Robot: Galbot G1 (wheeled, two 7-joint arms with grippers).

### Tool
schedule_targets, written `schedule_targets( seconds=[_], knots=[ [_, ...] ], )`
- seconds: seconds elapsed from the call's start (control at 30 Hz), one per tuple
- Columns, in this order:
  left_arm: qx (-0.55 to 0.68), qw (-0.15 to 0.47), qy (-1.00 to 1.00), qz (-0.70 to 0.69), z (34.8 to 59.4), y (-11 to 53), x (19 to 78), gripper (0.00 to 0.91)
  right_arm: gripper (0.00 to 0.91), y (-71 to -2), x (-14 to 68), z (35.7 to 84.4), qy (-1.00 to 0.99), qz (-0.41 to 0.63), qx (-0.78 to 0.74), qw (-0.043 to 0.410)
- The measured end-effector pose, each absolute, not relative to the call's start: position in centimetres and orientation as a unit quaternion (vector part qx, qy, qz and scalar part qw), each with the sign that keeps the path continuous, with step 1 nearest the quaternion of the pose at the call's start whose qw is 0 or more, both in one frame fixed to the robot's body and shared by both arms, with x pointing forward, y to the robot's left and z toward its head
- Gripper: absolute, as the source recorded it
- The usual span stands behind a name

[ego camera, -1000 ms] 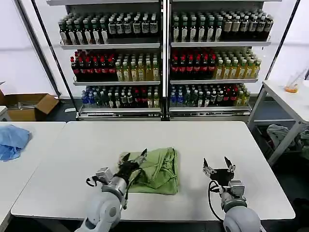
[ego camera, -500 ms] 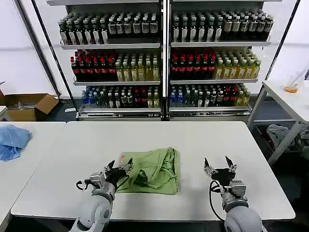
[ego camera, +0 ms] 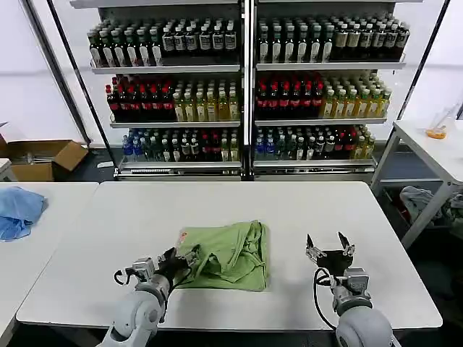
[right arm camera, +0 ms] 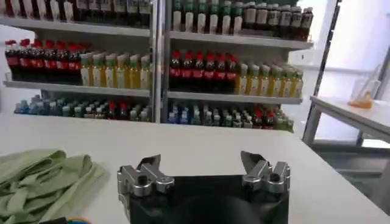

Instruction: Fold and organize the clothes.

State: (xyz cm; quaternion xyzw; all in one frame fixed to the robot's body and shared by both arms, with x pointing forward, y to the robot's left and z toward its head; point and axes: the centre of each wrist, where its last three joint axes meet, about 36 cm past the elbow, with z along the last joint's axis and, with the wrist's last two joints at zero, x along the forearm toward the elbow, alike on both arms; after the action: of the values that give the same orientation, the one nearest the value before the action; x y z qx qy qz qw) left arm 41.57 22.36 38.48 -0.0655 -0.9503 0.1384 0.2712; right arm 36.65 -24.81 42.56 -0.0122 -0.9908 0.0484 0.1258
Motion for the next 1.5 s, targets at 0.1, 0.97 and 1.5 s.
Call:
schedule_targets(
  seconds=[0.1,0.97,1.5],
  knots=[
    [-0.075,0.277,-0.944,0.162,38.4,22.8,41.6,0.071,0.907,-24.8,36.6,42.5,-0.991,0.048,-0.013,0.126],
    [-0.082,0.26,-0.881,0.387,38.9,27.0,42.2,0.04,0.907,-24.3,35.8,42.7,-0.991,0.049,-0.013,0.122],
    [-0.021,0.125,-0.955,0.268,50.3,35.0,41.3,0.03,0.907,-24.5,35.8,43.5,-0.993,0.047,-0.009,0.108]
  ],
)
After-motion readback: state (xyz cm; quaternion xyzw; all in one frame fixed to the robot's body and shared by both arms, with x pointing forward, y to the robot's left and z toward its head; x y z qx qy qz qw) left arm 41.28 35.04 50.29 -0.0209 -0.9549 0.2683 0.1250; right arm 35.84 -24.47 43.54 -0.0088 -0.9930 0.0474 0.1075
